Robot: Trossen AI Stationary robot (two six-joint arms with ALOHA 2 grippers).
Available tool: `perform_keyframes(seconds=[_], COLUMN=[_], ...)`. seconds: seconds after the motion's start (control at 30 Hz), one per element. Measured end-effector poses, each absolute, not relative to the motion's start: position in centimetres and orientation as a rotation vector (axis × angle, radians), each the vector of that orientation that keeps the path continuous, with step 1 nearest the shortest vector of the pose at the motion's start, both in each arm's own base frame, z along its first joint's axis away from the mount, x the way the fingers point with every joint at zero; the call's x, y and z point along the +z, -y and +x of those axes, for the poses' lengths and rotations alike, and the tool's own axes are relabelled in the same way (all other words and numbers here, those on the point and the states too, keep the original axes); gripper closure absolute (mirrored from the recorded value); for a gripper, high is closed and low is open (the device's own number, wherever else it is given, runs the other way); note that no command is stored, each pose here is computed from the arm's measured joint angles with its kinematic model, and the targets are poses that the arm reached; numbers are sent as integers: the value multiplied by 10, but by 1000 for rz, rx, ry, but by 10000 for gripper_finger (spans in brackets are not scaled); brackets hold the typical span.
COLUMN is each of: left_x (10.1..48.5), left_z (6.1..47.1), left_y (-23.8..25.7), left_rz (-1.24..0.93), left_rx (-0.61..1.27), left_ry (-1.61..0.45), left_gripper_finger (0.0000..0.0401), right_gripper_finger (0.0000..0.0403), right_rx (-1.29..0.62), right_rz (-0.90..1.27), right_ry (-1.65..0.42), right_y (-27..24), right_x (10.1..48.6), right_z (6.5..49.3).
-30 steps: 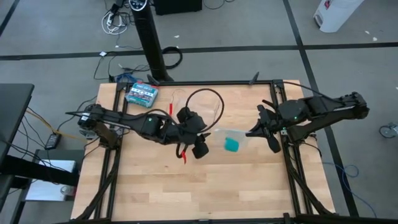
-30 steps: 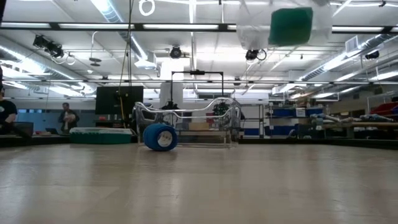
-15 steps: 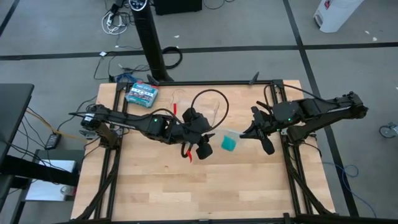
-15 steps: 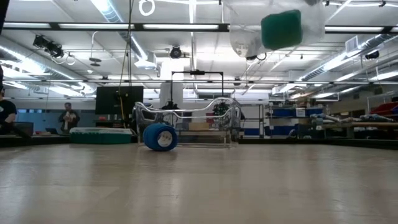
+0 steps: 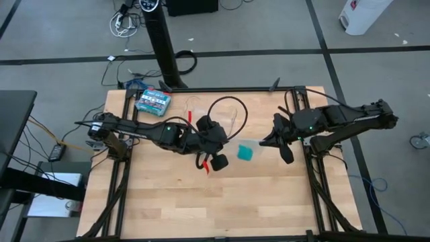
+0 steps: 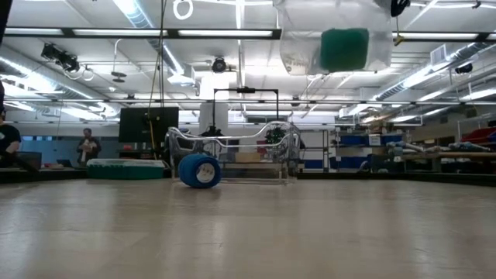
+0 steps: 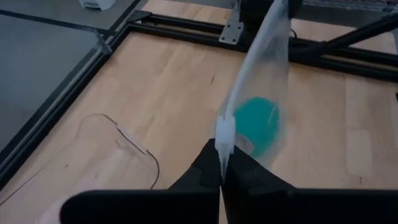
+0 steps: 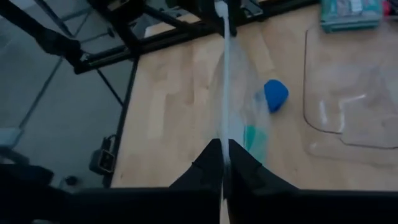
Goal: Roll bandage
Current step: Open the transparent zip bag
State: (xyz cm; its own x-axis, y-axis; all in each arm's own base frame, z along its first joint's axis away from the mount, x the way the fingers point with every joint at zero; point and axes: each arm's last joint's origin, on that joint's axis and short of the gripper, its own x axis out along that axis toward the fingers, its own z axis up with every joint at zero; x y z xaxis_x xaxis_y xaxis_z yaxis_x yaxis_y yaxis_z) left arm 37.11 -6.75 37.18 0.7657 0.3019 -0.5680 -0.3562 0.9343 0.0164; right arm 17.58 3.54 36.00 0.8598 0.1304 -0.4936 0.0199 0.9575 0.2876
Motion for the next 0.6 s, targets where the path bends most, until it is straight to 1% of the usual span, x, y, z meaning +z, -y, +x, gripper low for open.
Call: perform_keyframes(seconds=[0.1,0.2,0.37,0.47,0.6], left_x=[371,370,371,371,372], left_z=[371,371,373,375,376], left_y=[67,66,60,56,53], left_rz=[-98,-112,-134,-158,-184], left_rx=[342,318,308,273,237], left_ry=[-617,-626,-622,-625,-621], left_gripper_finger=[398,399,399,400,400], right_gripper_finger=[372,333,272,252,245], right_rx=[75,48,-13,3,26], right_rz=[334,351,298,288,304], right_ry=[-529,-482,-409,-470,-547], right_y=[-35,-32,-25,-26,-27], right_x=[367,382,401,392,376], right_z=[176,172,174,189,218])
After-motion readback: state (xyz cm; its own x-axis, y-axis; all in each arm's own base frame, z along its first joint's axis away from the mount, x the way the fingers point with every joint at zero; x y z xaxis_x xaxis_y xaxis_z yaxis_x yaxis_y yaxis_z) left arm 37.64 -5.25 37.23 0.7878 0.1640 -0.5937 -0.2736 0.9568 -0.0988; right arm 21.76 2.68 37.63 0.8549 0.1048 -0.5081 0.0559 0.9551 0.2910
